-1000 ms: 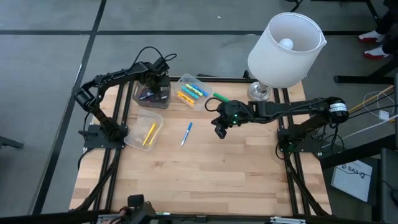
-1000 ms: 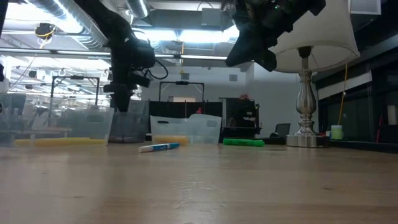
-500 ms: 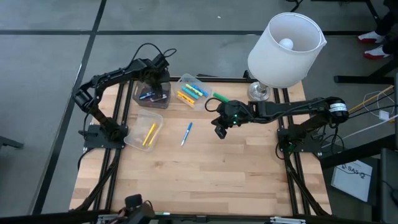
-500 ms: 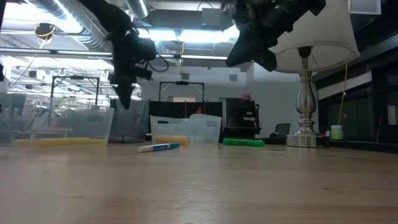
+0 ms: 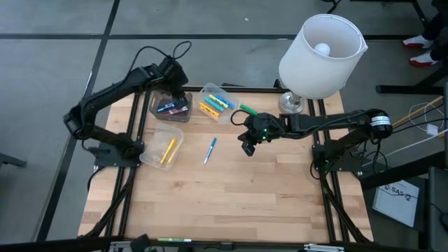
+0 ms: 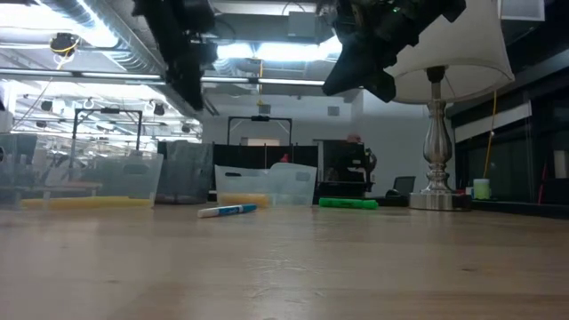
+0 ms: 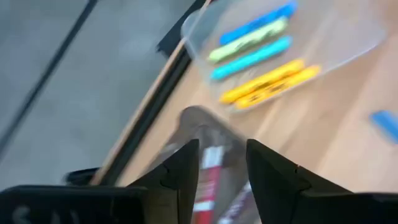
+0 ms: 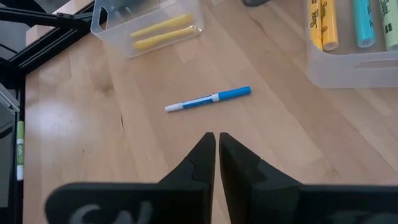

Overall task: Pick & Place Markers
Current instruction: Put the green highlighter into the top transparent bin

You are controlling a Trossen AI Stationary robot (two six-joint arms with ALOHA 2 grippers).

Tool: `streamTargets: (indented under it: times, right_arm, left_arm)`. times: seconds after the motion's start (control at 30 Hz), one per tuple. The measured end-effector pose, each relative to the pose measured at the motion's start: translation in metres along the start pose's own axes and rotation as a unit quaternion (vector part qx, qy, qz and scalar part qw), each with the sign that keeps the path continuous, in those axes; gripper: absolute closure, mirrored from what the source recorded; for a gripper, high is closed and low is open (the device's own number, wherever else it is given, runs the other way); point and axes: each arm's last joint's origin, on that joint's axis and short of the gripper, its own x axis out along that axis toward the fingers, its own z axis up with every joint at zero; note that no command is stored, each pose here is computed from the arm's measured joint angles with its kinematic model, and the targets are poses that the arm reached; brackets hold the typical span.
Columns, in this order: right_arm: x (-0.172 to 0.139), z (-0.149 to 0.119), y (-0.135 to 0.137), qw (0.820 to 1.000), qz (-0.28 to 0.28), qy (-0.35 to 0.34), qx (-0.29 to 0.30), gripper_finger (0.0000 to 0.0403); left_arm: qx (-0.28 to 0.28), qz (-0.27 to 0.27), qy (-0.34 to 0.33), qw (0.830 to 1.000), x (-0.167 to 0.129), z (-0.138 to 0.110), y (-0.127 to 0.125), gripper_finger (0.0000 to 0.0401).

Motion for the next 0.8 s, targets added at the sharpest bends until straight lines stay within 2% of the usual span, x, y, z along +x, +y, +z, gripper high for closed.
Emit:
streamTargets:
  times: [0.17,0.37,0.63,0.8]
  right_arm:
    - [0.0,0.0,0.0,1.0,0.0,0.001,-0.002,0.0379]
    - [0.005,-0.003,-0.001,0.999,-0.01,0.011,-0.028,0.0379]
    - [0.031,-0.014,-0.01,0.995,-0.09,0.034,-0.03,0.0379]
    - [0.049,-0.023,-0.014,0.986,-0.111,0.063,-0.109,0.0378]
  left_arm:
    - [-0.055,-0.057,-0.056,0.995,-0.028,0.0,-0.018,0.0274]
    - [-0.104,-0.074,-0.115,0.985,-0.05,0.006,-0.049,0.0274]
    - [-0.071,-0.06,-0.132,0.987,-0.055,0.009,-0.094,0.0274]
    - [-0.056,-0.061,-0.13,0.988,-0.056,0.007,-0.109,0.0274]
